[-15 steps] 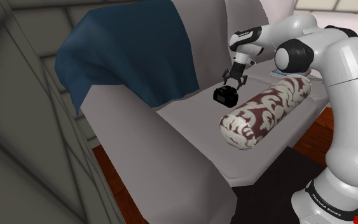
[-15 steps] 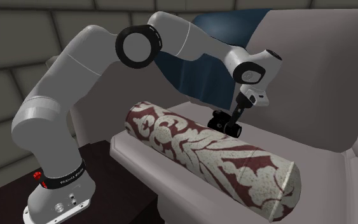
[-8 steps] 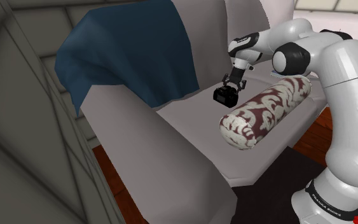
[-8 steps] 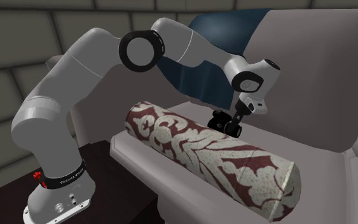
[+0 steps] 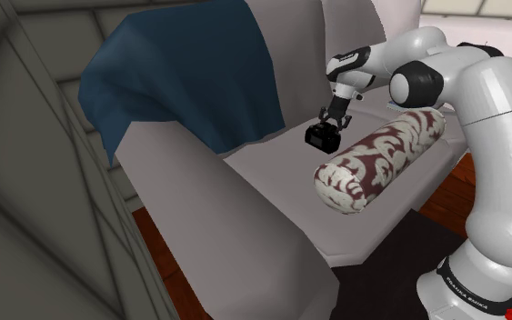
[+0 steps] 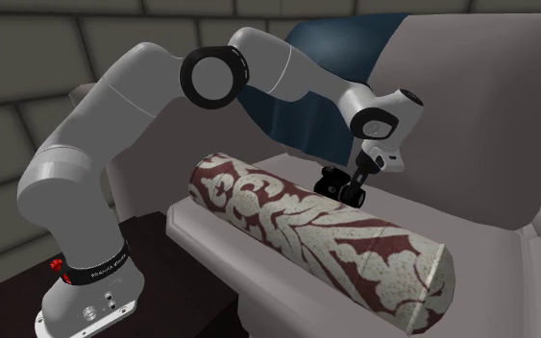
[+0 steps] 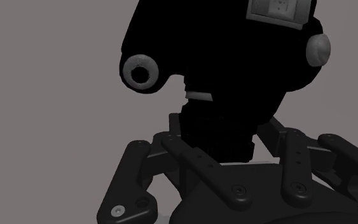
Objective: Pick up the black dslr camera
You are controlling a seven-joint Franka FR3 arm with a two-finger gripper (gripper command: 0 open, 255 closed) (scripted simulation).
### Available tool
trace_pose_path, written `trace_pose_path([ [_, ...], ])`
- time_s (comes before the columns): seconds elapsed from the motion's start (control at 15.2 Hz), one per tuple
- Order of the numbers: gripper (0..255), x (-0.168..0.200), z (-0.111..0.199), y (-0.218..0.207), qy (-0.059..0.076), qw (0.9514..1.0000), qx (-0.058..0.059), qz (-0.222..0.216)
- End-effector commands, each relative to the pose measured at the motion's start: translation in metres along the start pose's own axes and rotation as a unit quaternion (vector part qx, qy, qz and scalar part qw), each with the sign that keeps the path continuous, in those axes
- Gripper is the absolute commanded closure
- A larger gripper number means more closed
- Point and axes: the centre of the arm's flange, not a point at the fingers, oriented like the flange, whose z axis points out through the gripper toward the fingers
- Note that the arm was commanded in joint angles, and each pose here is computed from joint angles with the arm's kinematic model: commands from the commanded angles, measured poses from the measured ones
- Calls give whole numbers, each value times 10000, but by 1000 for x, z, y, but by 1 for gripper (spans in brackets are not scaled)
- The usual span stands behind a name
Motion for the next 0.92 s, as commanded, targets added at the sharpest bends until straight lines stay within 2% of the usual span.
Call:
trace_pose_path([
  [0.0,255,-1,1,0,-8,10000,-4,-4],
  [0.86,255,-20,-58,-4,-8,10000,-4,-4],
])
